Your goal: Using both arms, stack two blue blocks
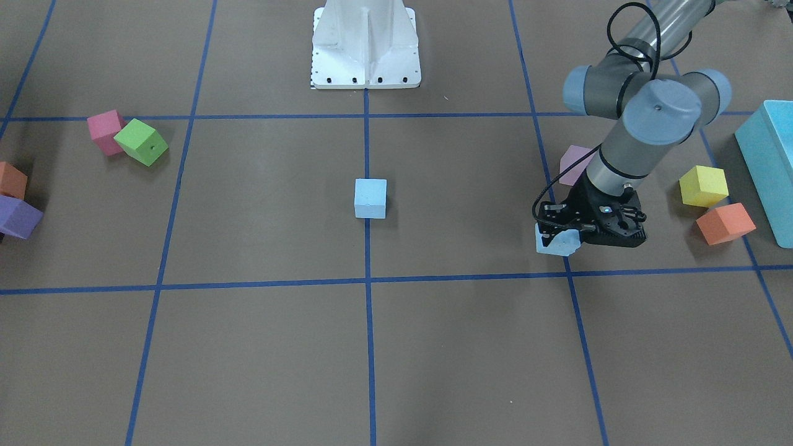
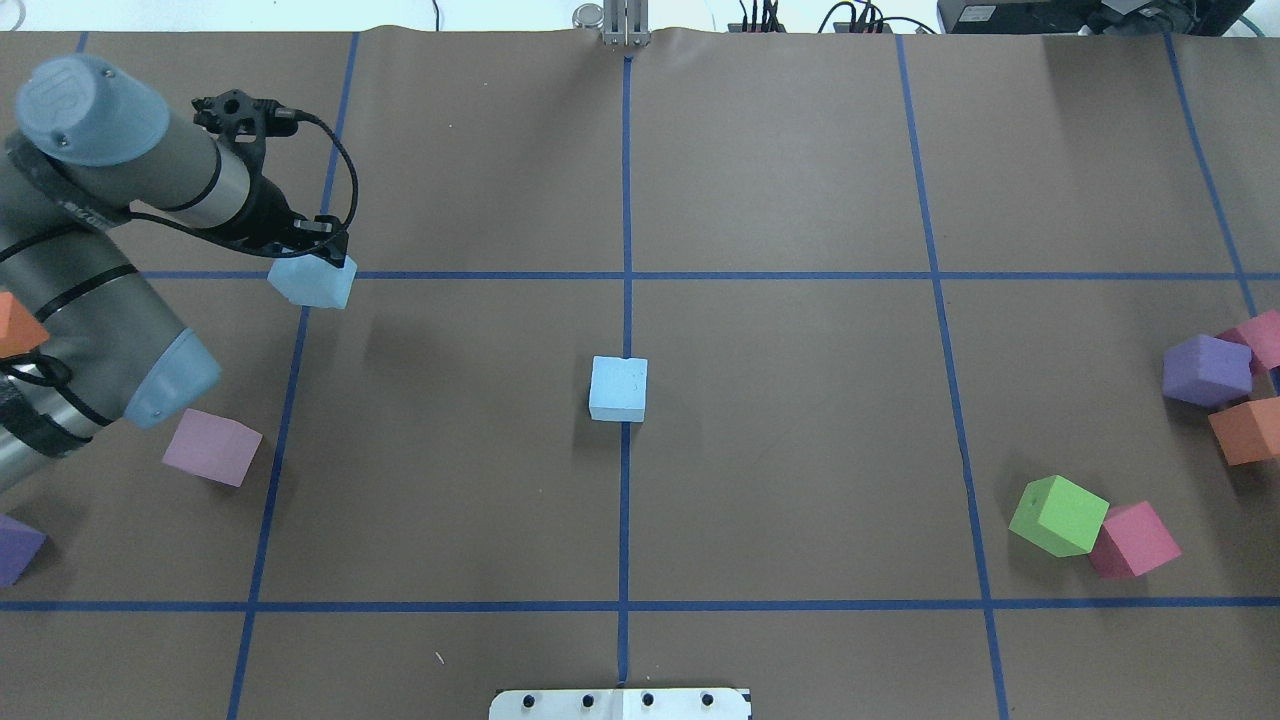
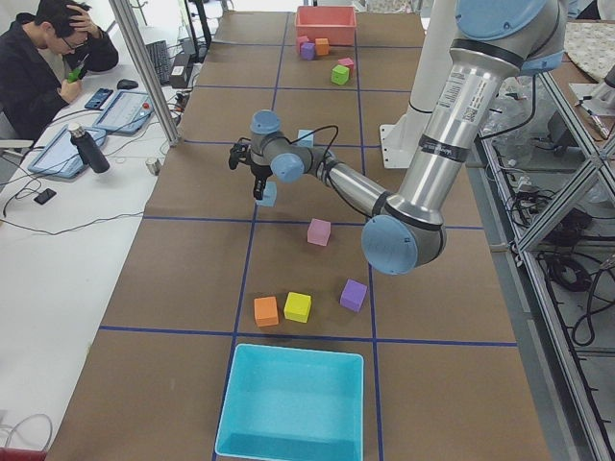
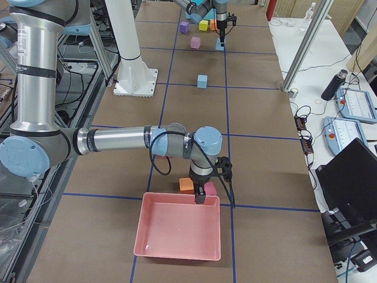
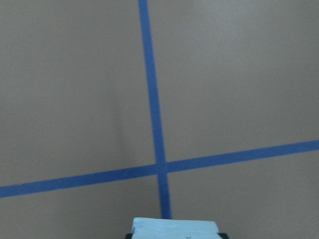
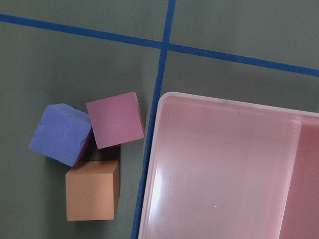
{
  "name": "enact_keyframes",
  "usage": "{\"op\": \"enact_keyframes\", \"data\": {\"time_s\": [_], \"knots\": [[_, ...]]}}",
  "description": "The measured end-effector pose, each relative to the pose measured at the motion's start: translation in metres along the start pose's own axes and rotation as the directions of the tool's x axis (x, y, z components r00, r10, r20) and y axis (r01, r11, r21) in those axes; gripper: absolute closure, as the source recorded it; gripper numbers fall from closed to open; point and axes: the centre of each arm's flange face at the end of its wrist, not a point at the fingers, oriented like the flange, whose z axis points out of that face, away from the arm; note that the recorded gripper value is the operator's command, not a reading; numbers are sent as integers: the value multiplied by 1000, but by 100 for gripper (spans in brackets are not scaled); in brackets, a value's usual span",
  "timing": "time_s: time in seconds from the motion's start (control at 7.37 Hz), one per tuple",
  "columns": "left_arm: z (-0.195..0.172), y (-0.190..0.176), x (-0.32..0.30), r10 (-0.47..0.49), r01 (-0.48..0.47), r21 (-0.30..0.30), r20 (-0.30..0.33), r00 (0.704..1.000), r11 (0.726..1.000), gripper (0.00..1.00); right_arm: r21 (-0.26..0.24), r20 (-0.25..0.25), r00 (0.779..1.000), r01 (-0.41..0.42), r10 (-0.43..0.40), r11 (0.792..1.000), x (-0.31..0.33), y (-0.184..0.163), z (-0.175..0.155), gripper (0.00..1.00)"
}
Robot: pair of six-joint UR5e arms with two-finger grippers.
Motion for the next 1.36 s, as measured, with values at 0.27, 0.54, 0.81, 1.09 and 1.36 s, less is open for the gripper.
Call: {"op": "enact_keyframes", "data": {"time_s": [0.27,0.54,0.81,1.09,1.36], "knots": [[-12,2,110,-82,82,-27,20,996,996,100,-2,0,1000,-3,3,1000,1,0,1,0],[-19,31,214,-112,114,-38,49,992,993,100,-6,1,1000,-6,6,1000,3,1,3,0],[-16,66,273,-93,95,-37,51,994,995,100,-8,1,1000,-8,8,1000,3,1,4,0],[-5,84,308,-66,67,-28,63,996,997,100,-10,2,1000,-10,10,1000,4,1,5,0],[-1,83,324,-60,61,-26,68,996,998,96,-9,2,1000,-9,9,1000,4,1,4,0]]}}
